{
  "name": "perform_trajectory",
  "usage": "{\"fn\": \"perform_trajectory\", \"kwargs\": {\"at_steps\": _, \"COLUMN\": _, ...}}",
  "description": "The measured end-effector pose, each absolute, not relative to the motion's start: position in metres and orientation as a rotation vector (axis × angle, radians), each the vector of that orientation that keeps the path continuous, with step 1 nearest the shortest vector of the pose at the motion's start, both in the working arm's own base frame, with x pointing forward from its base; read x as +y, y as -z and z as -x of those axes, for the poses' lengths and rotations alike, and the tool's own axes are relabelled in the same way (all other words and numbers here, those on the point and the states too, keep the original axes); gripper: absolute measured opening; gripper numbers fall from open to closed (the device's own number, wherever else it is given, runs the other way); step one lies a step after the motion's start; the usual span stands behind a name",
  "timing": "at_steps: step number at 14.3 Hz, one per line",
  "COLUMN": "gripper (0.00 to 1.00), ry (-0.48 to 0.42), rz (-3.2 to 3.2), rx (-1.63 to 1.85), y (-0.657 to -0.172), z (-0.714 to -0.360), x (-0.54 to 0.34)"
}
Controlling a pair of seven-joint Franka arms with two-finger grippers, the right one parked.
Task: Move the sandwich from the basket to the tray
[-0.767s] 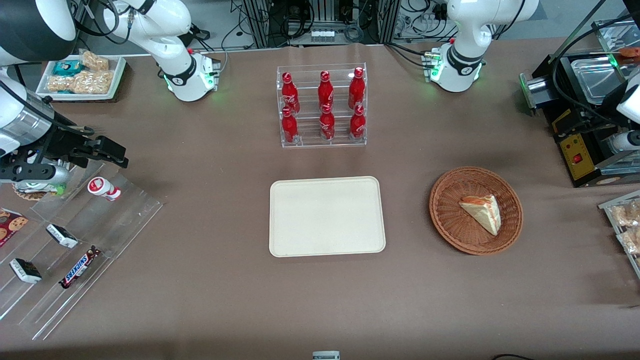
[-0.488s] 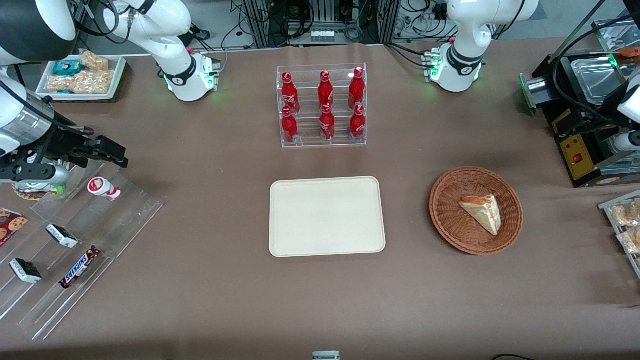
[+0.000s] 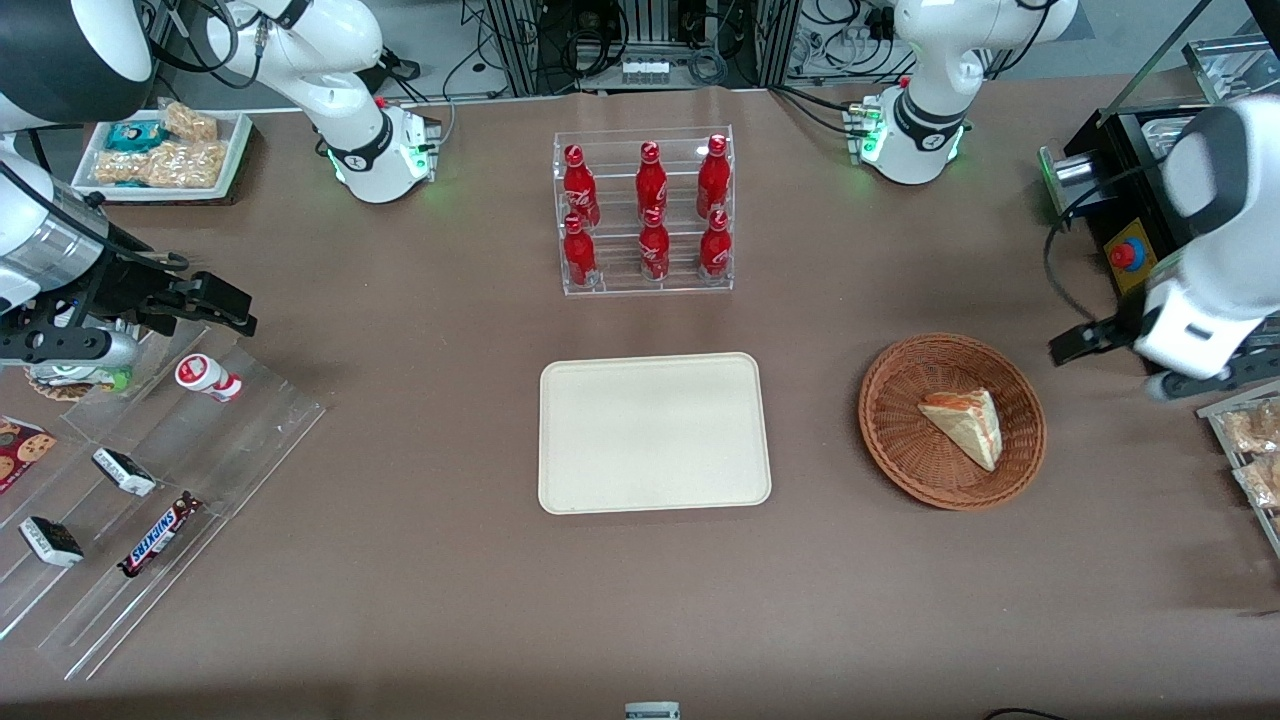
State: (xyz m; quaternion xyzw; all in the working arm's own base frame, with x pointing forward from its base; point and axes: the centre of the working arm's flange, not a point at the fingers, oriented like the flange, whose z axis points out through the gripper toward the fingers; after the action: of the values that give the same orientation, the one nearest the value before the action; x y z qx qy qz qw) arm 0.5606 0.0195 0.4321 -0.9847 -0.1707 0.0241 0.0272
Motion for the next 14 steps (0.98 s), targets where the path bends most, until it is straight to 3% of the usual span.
{"fn": "perform_trajectory", "kwargs": {"at_steps": 4, "gripper": 1.0, "ry": -0.05, "rz": 2.956, "rx": -0.984, "y": -0.38, "z": -0.564, "x": 0.006}}
{"fn": "perform_trajectory", "kwargs": {"at_steps": 7, "gripper": 1.0, "ry": -0.032, "rz": 2.904, "rx": -1.127, "y": -0.341, "z": -0.575, "x": -0.016}}
{"fn": "perform_trajectory", "kwargs": {"at_steps": 12, "gripper": 1.0, "ry": -0.126, "rz": 2.859, "rx": -1.13, "y": -0.269, "z": -0.574, "x": -0.022}}
{"fn": "perform_trajectory", "kwargs": {"at_steps": 14, "gripper": 0.81, "ry": -0.136, "rz": 2.851, "rx": -1.133, "y": -0.252, "z": -0.574, "x": -0.02}}
